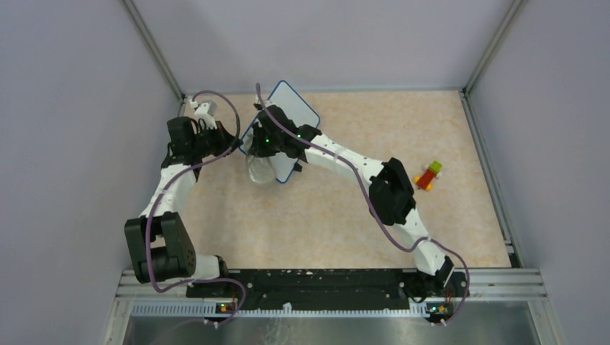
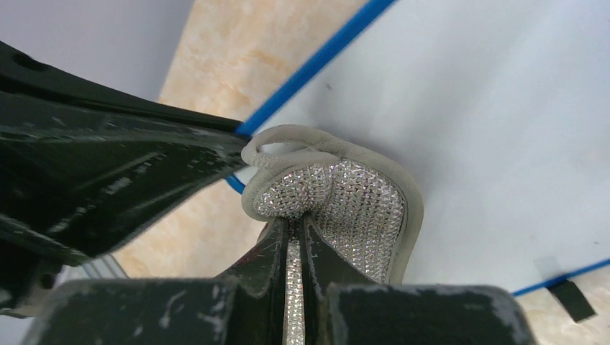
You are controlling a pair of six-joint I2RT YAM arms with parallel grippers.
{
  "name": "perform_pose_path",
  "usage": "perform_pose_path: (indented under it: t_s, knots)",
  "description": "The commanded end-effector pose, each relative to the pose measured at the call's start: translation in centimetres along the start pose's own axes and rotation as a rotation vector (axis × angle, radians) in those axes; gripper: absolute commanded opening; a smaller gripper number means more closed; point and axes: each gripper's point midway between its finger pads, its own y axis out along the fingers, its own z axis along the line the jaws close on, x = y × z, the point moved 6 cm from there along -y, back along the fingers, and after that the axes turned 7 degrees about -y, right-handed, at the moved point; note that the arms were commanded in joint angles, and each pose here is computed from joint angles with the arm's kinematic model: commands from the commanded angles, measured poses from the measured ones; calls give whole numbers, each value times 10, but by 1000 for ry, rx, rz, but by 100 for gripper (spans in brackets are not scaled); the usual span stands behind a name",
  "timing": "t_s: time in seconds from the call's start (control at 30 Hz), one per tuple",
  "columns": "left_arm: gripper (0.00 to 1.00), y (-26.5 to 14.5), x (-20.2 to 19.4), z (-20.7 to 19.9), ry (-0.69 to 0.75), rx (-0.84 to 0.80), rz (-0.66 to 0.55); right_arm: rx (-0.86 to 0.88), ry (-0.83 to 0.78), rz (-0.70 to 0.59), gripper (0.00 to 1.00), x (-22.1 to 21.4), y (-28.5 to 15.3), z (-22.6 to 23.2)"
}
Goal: Erase the whiteboard
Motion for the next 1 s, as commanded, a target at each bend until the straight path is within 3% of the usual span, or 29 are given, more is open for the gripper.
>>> perform_pose_path:
  t_s: [0.0, 0.13, 0.47, 0.8, 0.97]
  knots:
    - [0, -3, -2, -24, 33, -106, 22, -247, -100, 246, 0, -60, 6, -76]
    - [0, -3, -2, -24, 36, -103, 20, -231, -108, 226, 0, -51, -18, -80]
    - [0, -2, -4, -27, 35, -117, 27, 23, -36, -66, 0, 31, -44, -15]
    - [0, -3, -5, -35, 13, -174, 22, 186, 172, -156, 0, 52, -32, 14]
    - [0, -3, -5, -40, 23, -198, 16, 219, 245, -138, 0, 47, -22, 17]
